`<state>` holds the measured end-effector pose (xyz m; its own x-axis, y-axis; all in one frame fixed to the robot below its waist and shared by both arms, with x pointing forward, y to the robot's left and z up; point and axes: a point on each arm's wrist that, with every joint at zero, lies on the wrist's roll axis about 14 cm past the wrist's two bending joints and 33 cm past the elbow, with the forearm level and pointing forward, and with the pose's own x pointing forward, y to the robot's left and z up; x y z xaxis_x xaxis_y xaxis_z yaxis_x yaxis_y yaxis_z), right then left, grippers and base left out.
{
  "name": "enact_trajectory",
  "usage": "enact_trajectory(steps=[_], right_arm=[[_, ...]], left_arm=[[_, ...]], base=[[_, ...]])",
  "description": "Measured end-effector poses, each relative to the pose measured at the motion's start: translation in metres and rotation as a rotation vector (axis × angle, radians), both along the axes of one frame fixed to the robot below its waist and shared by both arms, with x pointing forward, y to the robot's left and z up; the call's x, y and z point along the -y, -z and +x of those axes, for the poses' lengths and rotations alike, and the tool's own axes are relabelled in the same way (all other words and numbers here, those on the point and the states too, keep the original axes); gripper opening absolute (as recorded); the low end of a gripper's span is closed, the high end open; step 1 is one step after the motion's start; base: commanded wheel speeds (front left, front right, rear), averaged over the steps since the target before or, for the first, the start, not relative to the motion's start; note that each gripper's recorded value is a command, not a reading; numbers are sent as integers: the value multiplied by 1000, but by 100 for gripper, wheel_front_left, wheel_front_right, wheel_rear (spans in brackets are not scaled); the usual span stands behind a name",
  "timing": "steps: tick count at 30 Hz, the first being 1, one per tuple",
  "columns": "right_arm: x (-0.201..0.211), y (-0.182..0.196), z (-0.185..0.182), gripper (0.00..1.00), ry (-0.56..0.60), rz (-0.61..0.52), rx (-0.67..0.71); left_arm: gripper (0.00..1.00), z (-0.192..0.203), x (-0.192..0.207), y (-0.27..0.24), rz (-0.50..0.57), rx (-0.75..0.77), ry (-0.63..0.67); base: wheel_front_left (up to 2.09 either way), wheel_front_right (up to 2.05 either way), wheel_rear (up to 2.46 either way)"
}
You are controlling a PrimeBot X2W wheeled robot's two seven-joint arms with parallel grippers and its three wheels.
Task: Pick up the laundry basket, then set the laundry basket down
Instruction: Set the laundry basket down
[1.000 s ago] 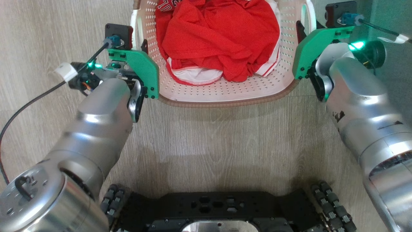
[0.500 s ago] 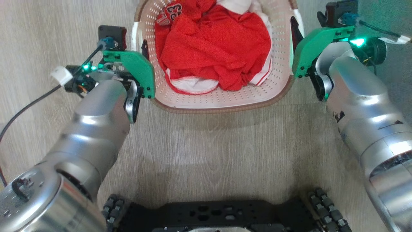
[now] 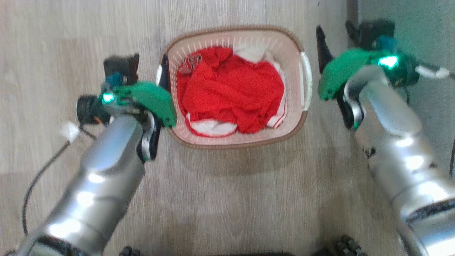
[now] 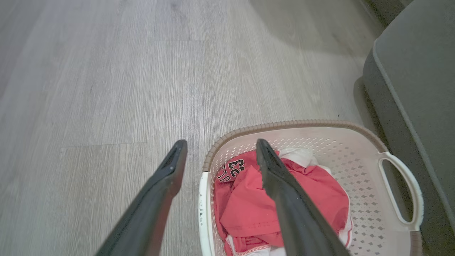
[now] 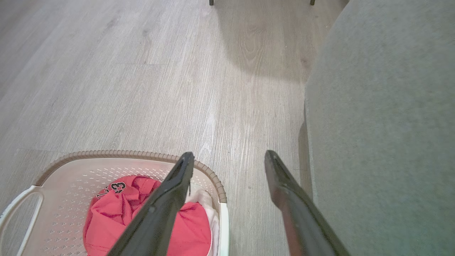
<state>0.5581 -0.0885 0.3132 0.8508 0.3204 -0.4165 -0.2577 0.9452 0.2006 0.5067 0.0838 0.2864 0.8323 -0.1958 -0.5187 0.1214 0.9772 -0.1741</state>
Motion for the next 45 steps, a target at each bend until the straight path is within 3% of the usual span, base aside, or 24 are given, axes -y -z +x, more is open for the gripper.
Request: enact_trajectory(steps=[11,26,45], right_arm=[[14,-94,-41,100,70,67,222],[31,-170,-116,100,129,108,424],[48,-206,-191,100,182,124,544]], left_arm=[[100,-40,-21,-88,-7,234,-56],[100,-107,-46,-159,-6,428,-125],[100,-180,-74,-191,13,527,-208]], base=[[0,0,0],[0,0,0],[0,0,0]])
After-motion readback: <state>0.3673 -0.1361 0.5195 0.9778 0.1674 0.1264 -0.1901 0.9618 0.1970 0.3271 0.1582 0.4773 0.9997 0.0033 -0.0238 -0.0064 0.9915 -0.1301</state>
